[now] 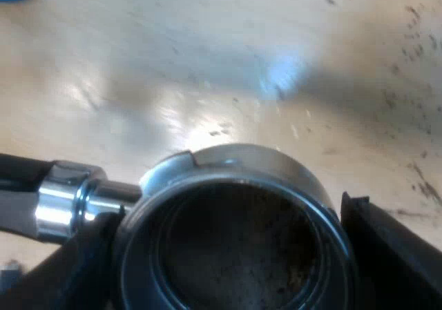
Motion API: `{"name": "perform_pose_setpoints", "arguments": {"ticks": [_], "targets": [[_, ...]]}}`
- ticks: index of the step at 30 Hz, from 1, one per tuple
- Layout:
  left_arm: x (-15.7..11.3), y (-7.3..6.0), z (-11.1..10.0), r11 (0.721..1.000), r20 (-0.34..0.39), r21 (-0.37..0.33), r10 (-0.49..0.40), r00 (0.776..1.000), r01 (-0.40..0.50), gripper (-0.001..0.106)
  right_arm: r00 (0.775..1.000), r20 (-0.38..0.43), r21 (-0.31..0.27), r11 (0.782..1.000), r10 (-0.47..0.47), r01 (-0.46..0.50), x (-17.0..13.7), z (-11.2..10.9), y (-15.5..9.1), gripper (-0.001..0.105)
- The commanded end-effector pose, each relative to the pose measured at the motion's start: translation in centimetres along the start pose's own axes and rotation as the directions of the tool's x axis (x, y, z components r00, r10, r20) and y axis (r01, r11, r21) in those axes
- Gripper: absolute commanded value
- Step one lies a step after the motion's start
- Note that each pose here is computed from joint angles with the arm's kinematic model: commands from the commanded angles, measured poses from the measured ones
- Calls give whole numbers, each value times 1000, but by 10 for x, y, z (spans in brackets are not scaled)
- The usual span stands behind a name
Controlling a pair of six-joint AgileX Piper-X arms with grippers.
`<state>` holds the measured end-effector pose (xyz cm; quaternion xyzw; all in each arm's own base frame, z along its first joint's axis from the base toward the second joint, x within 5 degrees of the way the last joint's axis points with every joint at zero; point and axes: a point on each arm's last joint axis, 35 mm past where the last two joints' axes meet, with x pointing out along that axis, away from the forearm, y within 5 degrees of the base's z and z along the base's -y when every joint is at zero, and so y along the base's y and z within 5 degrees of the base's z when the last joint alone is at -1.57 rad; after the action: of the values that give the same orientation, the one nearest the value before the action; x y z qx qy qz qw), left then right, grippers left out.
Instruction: Put the handle in the coffee machine
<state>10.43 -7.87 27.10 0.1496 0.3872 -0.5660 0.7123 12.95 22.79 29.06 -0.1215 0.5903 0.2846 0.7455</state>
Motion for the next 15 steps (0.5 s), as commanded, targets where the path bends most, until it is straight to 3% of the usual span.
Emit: {"name": "perform_pose_setpoints", "arguments": {"ticks": [1, 5, 15], "targets": [[5, 5, 5, 1000, 18, -5, -25, 1000, 25, 86, 1000, 24, -18, 1000, 15, -15, -18, 5, 2, 0], [9, 11, 9, 1000, 37, 19, -14, 999, 14, 86, 999, 28, -18, 1000, 23, -23, -29, 8, 4, 0], [9, 12, 11, 998, 52, 58, -6, 999, 3, 86, 998, 18, -14, 998, 55, -55, -32, 8, 6, 0]]}}
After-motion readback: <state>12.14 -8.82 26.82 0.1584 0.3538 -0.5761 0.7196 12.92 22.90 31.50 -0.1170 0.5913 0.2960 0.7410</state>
